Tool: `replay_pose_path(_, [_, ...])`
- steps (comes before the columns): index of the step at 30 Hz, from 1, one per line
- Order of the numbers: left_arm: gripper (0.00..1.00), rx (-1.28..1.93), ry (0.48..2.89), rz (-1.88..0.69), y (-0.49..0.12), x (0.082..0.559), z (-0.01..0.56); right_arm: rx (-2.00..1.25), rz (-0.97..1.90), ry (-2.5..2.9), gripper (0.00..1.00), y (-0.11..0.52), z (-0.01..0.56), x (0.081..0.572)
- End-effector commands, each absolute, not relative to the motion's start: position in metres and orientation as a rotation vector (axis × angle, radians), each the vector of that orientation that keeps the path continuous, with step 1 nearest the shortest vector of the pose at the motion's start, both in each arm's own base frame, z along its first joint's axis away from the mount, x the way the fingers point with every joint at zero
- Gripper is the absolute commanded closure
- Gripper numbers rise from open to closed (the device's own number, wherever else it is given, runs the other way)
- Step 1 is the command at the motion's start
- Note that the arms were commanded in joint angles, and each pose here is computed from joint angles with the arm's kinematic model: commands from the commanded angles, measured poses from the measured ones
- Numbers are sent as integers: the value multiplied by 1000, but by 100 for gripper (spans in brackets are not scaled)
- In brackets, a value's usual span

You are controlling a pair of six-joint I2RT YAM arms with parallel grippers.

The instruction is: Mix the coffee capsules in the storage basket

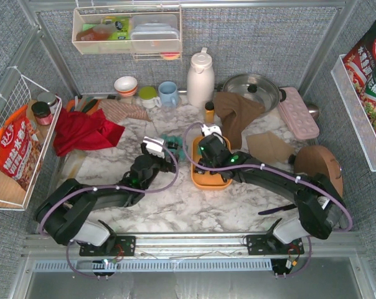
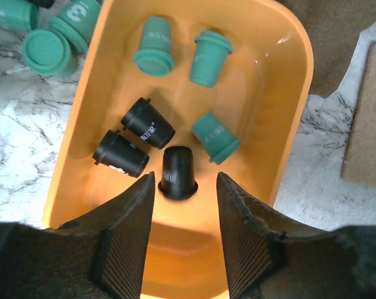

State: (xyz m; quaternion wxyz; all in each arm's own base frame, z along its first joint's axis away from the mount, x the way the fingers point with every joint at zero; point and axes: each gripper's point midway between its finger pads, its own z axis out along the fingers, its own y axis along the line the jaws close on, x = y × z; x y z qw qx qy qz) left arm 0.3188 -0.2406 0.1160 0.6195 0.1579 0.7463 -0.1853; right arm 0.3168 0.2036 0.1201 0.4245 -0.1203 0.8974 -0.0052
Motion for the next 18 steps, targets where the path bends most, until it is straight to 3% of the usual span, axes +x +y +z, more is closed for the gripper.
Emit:
replay_pose_path(1, [1,376,1743,-459,-248,318,109,-271,23,2266,48,205,114,317])
replay_pose_path(7, [1,434,1735,-481,-259,320,104,-268,67,2271,44,204,115,315])
replay_pose_path(18, [13,446,1819,-469,-273,344,88,-266,116,2238,44,199,130,313])
